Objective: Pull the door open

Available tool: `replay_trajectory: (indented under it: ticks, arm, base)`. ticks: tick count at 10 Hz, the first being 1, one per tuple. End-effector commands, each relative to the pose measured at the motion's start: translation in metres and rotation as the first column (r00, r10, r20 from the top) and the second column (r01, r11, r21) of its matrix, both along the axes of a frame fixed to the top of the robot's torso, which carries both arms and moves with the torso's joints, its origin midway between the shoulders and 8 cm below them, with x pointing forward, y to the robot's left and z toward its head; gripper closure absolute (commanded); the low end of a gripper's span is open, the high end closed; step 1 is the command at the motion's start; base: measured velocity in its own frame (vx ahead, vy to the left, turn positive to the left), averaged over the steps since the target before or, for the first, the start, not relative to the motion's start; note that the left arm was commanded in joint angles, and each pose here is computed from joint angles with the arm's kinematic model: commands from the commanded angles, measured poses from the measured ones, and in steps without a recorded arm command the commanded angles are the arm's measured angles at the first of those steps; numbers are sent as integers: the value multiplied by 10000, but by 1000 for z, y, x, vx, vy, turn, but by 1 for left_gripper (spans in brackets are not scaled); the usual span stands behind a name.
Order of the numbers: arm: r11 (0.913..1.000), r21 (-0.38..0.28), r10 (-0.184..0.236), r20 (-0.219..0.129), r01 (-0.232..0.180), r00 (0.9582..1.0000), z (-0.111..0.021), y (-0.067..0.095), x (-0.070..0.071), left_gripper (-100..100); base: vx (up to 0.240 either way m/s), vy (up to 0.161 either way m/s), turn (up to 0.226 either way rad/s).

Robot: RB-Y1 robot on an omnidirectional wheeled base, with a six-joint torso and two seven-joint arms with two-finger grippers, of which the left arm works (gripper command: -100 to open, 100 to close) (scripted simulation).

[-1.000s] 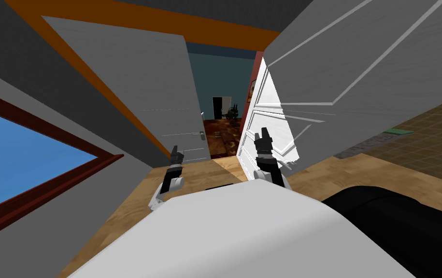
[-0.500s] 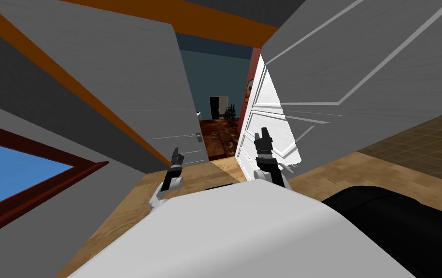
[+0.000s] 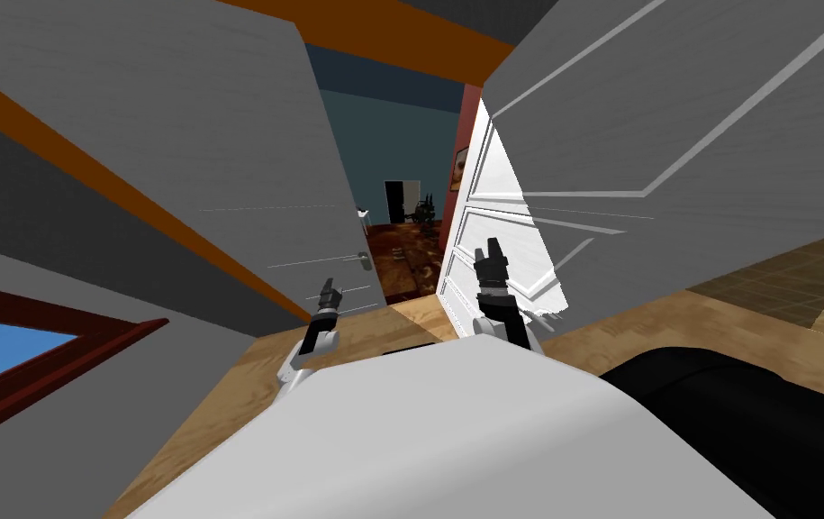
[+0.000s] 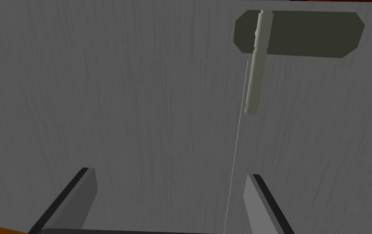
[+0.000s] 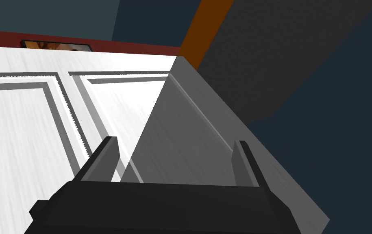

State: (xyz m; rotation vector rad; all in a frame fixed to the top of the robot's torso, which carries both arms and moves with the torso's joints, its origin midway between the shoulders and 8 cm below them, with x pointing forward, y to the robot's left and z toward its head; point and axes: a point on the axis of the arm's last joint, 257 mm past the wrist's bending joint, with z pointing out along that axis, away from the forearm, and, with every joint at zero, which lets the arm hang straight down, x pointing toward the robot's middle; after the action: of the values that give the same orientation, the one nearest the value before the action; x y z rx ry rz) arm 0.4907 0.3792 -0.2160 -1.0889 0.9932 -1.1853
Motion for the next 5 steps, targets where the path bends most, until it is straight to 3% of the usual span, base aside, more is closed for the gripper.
replay_trajectory:
  ticks: [1, 5]
  arm:
    - [10000, -70, 67, -268, -69, 9996, -11, 7, 4, -100]
    - [9994, -204, 244, -834, -262, 9962, -34, 25, 9, -100]
  base:
    - [101, 0, -77]
    - [100, -6, -79]
